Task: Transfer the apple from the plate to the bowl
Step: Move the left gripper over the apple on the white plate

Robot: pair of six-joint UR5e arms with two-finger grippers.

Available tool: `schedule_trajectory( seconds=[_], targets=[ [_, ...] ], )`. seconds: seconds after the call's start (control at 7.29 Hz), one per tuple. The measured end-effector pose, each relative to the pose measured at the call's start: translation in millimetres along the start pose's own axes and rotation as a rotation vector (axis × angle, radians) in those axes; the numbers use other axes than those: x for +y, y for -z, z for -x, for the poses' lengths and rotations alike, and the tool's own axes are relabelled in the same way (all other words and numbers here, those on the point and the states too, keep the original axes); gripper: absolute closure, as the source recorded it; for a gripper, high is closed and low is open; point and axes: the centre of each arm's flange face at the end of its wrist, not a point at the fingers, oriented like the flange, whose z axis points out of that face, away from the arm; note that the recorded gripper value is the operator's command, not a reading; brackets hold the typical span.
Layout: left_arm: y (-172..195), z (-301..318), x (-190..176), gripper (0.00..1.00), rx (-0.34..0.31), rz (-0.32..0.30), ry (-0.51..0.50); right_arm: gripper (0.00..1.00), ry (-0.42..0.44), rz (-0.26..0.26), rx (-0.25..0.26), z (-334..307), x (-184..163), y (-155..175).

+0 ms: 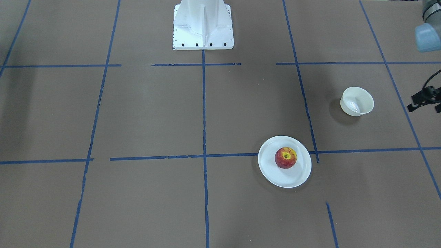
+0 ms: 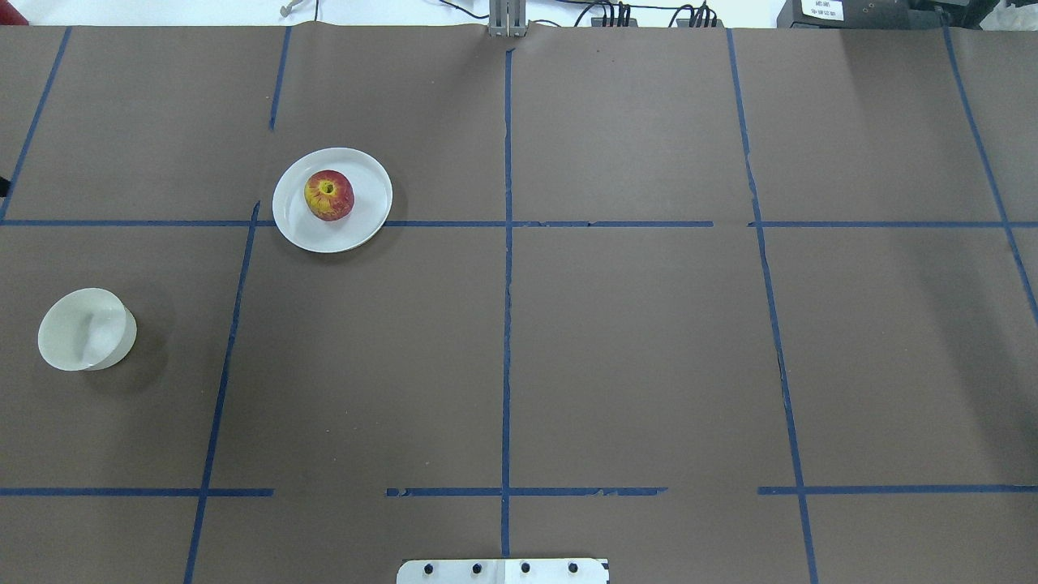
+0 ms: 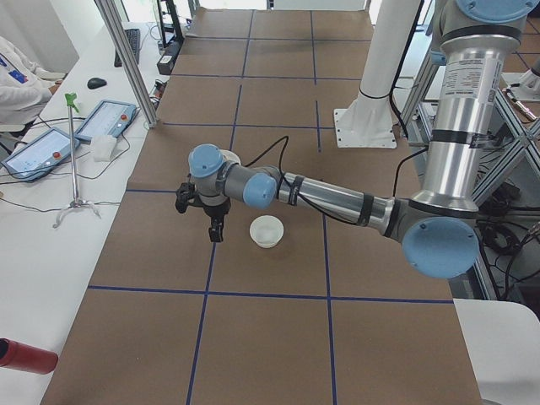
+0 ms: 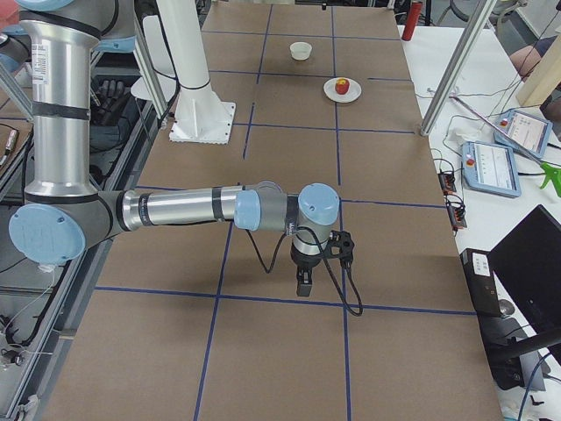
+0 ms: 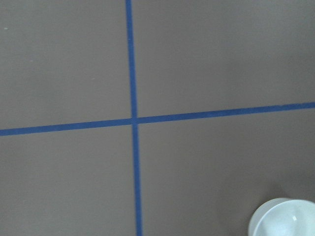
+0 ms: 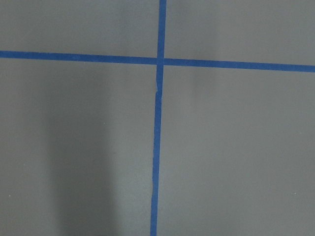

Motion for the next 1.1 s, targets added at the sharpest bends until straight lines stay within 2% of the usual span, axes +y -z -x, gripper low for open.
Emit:
schedule_trajectory(
  seconds=[0.27, 0.55, 0.82, 1.1],
  targets=[
    [-26, -137, -17, 0.00, 0.052, 0.031, 0.045, 0.00, 0.000, 0.000, 0.000, 0, 0, 0],
    [-51, -234, -7, 0.00, 0.040, 0.028, 0.111, 0.00, 0.000, 0.000, 0.000, 0, 0, 0],
    [-87, -281, 13, 0.00, 0.003, 0.038, 0.122, 0.00, 0.000, 0.000, 0.000, 0, 0, 0],
    [-109, -303, 6, 0.00, -0.027, 0.038, 0.147, 0.00, 0.000, 0.000, 0.000, 0, 0, 0]
  ],
)
